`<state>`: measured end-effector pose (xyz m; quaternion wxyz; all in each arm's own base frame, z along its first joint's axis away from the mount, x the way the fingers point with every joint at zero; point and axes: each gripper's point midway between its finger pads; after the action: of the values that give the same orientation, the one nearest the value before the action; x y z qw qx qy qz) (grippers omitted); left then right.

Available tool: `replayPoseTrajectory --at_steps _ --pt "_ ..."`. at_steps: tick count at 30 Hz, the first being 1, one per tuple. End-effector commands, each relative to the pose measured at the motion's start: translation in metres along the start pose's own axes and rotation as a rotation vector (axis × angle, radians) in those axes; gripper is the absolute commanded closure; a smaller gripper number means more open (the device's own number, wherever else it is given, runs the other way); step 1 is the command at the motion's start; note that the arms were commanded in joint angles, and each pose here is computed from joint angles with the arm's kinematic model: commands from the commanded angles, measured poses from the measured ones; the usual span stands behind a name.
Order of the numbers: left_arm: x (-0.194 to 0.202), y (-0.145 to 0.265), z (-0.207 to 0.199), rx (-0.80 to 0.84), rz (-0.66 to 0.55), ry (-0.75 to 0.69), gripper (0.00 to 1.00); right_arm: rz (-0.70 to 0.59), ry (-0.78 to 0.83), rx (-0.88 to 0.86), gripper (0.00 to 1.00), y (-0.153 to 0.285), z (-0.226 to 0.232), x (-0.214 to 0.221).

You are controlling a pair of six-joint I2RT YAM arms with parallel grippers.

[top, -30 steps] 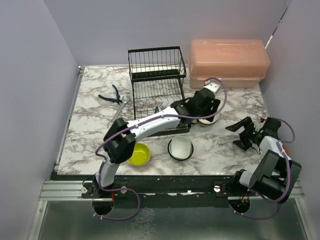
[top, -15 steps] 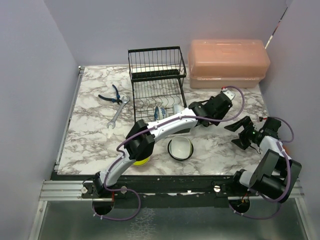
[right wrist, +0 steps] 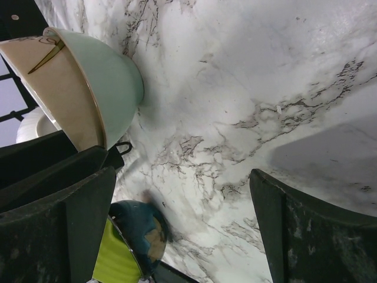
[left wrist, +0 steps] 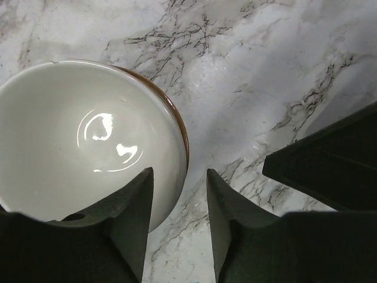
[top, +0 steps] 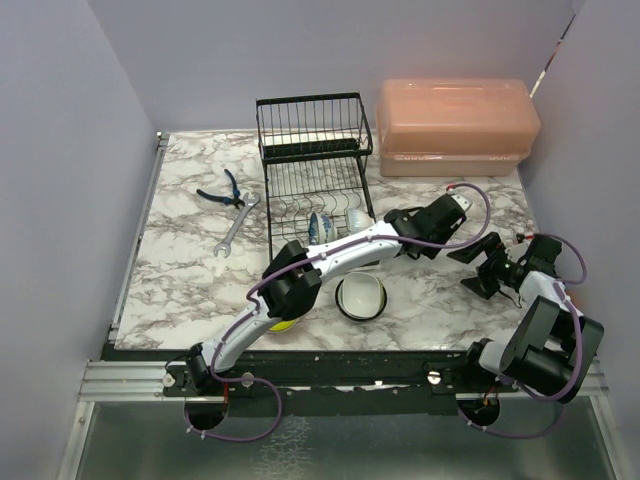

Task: Load the bowls into the dish rack
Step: Pick up the bowl from the center of the board.

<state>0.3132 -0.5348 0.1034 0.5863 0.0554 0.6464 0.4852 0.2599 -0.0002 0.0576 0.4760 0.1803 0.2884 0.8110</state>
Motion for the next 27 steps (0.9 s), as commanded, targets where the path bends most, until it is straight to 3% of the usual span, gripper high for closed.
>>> replayPoseTrajectory --at_steps 1,7,14,18,27 --pt "-0.004 -0.003 -0.009 0.036 -0.01 0.009 0.65 0.003 0.022 -0.031 0.0 0.002 0.004 -0.001" --pt "-0.009 0.002 -0.01 0.047 -0.021 0.008 0.87 -0.011 0.035 -0.036 0.01 0.005 0.008 -0.002" --pt "-0.03 0.021 -0.009 0.064 -0.072 0.02 0.9 -0.007 0.038 -0.043 0.0 0.005 0.009 -0.001" --pt "-0.039 0.031 -0.01 0.077 -0.094 0.027 1.0 -0.008 0.04 -0.044 0.0 0.005 0.008 -0.001" --pt "-0.067 0.057 -0.013 0.134 -0.213 0.065 1.0 0.0 0.052 -0.065 0.0 0.006 0.012 0.001"
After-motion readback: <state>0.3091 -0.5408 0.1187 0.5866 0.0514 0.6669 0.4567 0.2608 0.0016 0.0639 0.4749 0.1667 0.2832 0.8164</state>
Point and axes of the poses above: each gripper's point midway between its finger pads, its own y axis back along the fingers, its own z axis along the line the jaws close on, x = y × z, and after that the axes turned 15 degrees about -y, right-handed
